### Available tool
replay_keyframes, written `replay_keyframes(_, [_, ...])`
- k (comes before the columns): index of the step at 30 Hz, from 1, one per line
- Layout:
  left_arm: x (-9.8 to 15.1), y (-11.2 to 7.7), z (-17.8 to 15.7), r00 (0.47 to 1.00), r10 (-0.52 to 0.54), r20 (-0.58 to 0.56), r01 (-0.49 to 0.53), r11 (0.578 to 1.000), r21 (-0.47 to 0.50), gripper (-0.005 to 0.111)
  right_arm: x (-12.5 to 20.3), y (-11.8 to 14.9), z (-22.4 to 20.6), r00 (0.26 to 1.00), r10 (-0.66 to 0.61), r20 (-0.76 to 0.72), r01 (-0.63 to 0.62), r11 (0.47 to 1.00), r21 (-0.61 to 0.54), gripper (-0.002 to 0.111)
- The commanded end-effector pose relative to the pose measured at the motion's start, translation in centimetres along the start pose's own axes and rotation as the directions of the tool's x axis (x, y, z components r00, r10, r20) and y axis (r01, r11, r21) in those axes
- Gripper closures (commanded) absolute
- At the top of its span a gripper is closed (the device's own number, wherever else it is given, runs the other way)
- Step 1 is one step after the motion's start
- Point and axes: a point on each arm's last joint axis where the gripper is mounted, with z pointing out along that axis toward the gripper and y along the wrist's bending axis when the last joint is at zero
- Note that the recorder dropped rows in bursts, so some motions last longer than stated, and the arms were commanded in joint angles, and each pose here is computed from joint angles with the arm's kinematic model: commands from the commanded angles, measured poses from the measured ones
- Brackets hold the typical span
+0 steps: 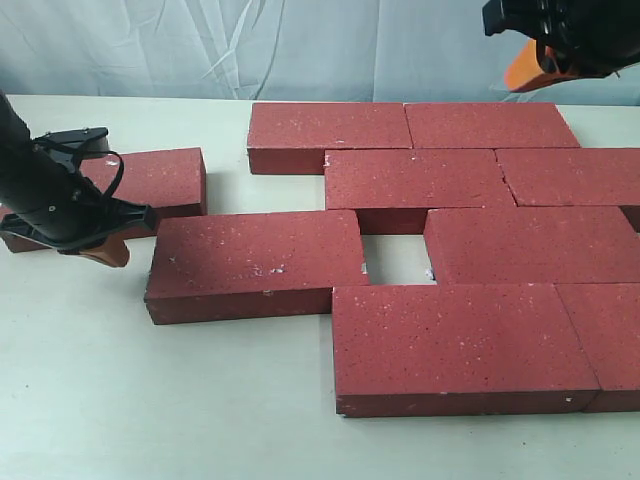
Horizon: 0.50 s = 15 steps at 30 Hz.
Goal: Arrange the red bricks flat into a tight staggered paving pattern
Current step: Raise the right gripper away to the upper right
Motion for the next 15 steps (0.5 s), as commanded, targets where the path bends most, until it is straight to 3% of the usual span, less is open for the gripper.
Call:
replay_keyframes(1, [-0.1,0.0,-0.3,1.000,-0.006,0.017,0.006,1.000,-0.002,0.107,0.1,-0.4,0.1,1.000,-0.011,0.024,0.011,1.000,0.019,0.109])
replay_keyframes(7, [-0.2,0.1,-0.3,1.000,-0.006,0.020,0.006,1.000,-0.003,0.107,1.7,-1.2,2.2,1.000,0.006,0.016,-0.007,0.999,0.039,0.109])
replay_keyframes(15, [-0.1,0.0,-0.3,1.000,-0.015,0.017,0.015,1.000,0.006,0.107,1.5,-1.9,1.8,0.999,0.023,0.038,-0.025,0.998,0.055,0.109])
